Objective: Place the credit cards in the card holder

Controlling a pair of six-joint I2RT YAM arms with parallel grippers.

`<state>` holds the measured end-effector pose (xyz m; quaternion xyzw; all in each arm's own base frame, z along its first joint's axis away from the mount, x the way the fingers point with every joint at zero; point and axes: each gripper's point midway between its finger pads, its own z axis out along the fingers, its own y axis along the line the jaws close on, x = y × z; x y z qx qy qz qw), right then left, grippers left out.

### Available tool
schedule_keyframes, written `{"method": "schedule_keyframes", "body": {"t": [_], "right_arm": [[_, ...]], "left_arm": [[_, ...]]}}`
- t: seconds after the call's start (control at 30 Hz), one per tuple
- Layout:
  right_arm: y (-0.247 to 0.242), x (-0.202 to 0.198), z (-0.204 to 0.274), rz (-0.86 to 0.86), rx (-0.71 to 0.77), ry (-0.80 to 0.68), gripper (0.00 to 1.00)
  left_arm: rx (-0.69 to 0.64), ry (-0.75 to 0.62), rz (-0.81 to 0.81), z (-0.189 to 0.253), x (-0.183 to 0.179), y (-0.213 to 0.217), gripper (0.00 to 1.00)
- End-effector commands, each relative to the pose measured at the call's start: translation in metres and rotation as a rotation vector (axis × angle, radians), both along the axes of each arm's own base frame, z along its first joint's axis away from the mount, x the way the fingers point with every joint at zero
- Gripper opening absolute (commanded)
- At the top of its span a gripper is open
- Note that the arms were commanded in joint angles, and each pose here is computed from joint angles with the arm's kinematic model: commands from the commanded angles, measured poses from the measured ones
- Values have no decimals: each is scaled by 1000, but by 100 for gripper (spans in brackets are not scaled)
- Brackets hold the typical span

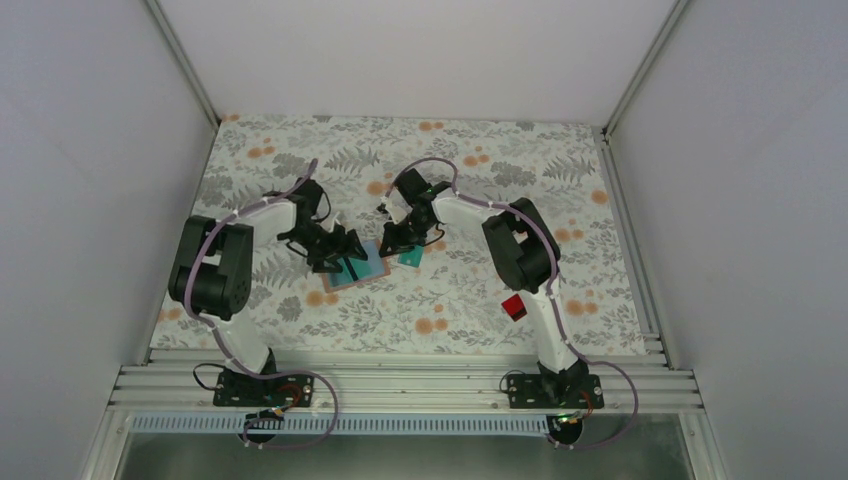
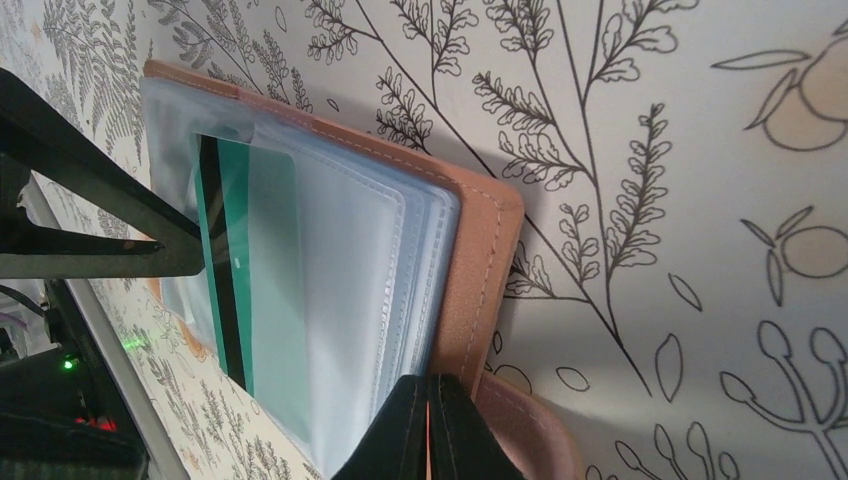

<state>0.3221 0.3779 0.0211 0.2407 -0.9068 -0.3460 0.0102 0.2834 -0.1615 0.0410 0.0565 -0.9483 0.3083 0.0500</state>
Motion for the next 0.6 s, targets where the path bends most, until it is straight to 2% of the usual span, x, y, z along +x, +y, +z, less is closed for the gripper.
{"method": "schedule_keyframes", "body": {"t": [0.0, 0.57], "right_arm": [[-11, 3, -29, -10, -78, 7, 4], [-10, 3, -30, -11, -77, 15, 4]], "left_arm": [[128, 75, 14, -29, -8, 10, 81], [109, 74, -16, -26, 8, -29, 78]]}}
